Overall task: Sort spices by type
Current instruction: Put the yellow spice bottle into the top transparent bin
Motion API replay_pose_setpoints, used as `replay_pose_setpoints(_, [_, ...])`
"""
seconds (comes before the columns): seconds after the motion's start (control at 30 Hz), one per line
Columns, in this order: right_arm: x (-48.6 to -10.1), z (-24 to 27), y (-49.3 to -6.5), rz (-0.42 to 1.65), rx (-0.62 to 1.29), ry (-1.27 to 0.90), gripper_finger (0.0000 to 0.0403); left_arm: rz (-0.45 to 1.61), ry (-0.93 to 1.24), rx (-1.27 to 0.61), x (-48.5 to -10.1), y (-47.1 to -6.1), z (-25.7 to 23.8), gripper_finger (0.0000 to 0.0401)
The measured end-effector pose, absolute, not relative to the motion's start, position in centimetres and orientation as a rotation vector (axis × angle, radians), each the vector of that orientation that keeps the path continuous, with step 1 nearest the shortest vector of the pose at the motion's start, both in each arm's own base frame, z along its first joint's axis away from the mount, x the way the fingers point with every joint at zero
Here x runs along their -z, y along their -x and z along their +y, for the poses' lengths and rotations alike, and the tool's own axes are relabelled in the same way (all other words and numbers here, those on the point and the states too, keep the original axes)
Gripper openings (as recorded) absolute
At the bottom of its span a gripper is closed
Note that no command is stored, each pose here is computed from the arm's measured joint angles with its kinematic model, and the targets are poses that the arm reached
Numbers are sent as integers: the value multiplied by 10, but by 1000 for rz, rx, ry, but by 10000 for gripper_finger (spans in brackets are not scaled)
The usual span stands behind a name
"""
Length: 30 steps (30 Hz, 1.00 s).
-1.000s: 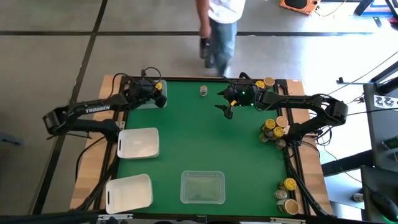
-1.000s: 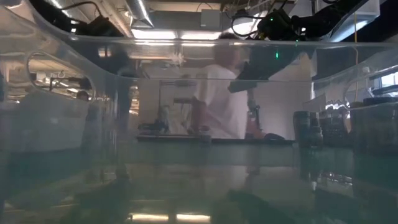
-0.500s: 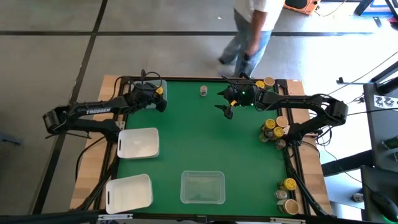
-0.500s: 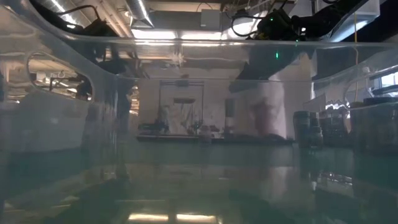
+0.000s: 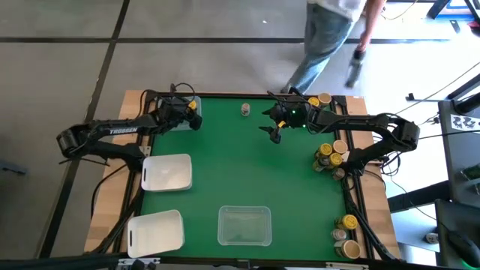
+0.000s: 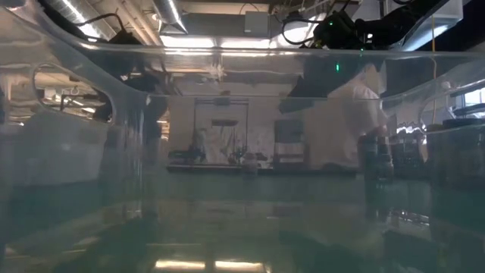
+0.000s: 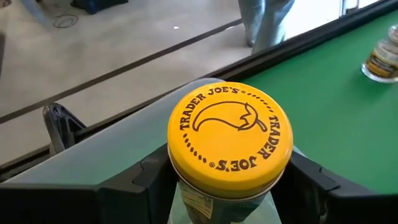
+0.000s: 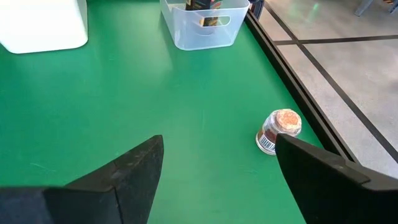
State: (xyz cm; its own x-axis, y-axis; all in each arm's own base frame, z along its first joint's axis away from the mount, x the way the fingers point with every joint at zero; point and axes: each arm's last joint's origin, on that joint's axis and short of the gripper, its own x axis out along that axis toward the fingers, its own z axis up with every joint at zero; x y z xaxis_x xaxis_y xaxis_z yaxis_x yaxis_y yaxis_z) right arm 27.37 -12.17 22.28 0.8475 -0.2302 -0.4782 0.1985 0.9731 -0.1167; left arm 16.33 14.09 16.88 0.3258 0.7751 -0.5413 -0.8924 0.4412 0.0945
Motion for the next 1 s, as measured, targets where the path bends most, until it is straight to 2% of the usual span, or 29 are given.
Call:
replay_pose_setpoints(0.1, [-223, -122, -274, 512, 226, 64, 308, 566, 247, -1108, -166, -165, 142, 227])
replay_pose_setpoints(0.27, [-223, -122, -274, 512, 226, 64, 308, 574, 231, -1103, -167, -165, 142, 276])
replay_pose_setpoints(0.4, [-223, -122, -274, 512, 226, 63, 308, 603, 221, -1097, -183, -166, 142, 300])
replay_pose_setpoints(0.67, [-223, -121, -274, 509, 226, 65, 308, 554, 152, -1041, -221, -164, 131, 306])
replay_pose_setpoints(1.0, [-223, -121, -274, 505, 224, 63, 308, 454, 90, -903, -233, -180, 107, 306])
